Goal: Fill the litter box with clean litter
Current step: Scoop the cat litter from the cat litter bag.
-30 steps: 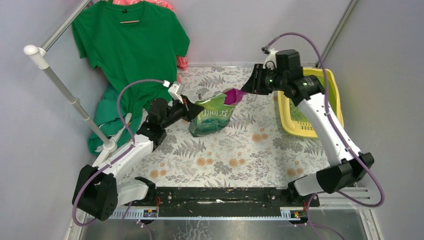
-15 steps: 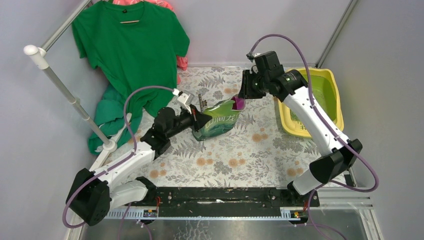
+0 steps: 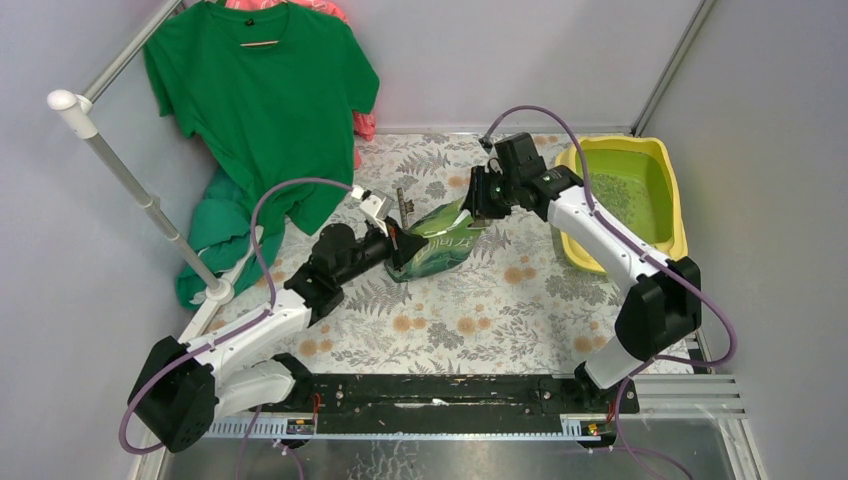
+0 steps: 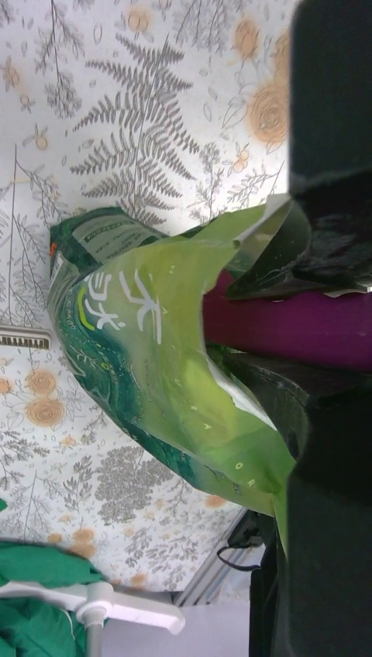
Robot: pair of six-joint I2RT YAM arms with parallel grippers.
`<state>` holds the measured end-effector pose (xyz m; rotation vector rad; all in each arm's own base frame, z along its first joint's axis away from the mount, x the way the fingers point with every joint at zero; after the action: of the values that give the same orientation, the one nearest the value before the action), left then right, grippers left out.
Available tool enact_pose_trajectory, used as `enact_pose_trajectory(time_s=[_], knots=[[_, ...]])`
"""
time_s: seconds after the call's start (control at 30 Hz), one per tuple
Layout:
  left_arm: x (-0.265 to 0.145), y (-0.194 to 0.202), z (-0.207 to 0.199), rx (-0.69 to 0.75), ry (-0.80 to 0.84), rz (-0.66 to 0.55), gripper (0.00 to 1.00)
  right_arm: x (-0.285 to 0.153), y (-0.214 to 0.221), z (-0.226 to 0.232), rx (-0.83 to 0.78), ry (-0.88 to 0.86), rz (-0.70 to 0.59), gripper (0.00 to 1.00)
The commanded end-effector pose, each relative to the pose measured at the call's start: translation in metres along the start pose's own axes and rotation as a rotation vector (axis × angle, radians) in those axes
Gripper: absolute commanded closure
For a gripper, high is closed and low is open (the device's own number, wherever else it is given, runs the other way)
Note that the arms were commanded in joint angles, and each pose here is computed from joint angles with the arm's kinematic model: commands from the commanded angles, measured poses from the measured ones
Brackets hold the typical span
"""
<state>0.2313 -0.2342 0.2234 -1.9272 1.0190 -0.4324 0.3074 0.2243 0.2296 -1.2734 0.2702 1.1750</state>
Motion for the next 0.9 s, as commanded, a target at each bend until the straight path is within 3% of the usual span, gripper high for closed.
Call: enact_pose_trajectory(time_s=[0.0,0.23,0.47,0.87], knots=[[-0.004,-0.046,-0.040,0.089,0.168,-0.189,0.97,0.039,0.023,0.021,0.077,-0.203,0.071,1.00],[-0.009,-0.045,-0.033,0.105,0.112,-0.201,0.98,0.036,0.021,0.043,0.152,-0.428,0.029,1.00],[-0.019,-0.054,-0.023,0.119,0.029,-0.229,0.99,0.009,0.012,0.033,0.250,-0.609,-0.053,1.00],[-0.036,-0.082,-0.018,0.108,-0.002,-0.288,0.99,-0.045,0.025,0.006,0.306,-0.659,-0.130,1.00]])
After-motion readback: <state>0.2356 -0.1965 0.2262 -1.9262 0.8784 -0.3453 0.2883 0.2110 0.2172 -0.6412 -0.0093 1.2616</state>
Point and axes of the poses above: each gripper's point midway between its finger pads, its own x axis out along the fingers, its own z axis along the line the jaws close on, y = z × x, the point moved 5 cm from there along -x, back along the fingers, and after that the axes turned 10 degrees about -x, right-handed, at the moved point
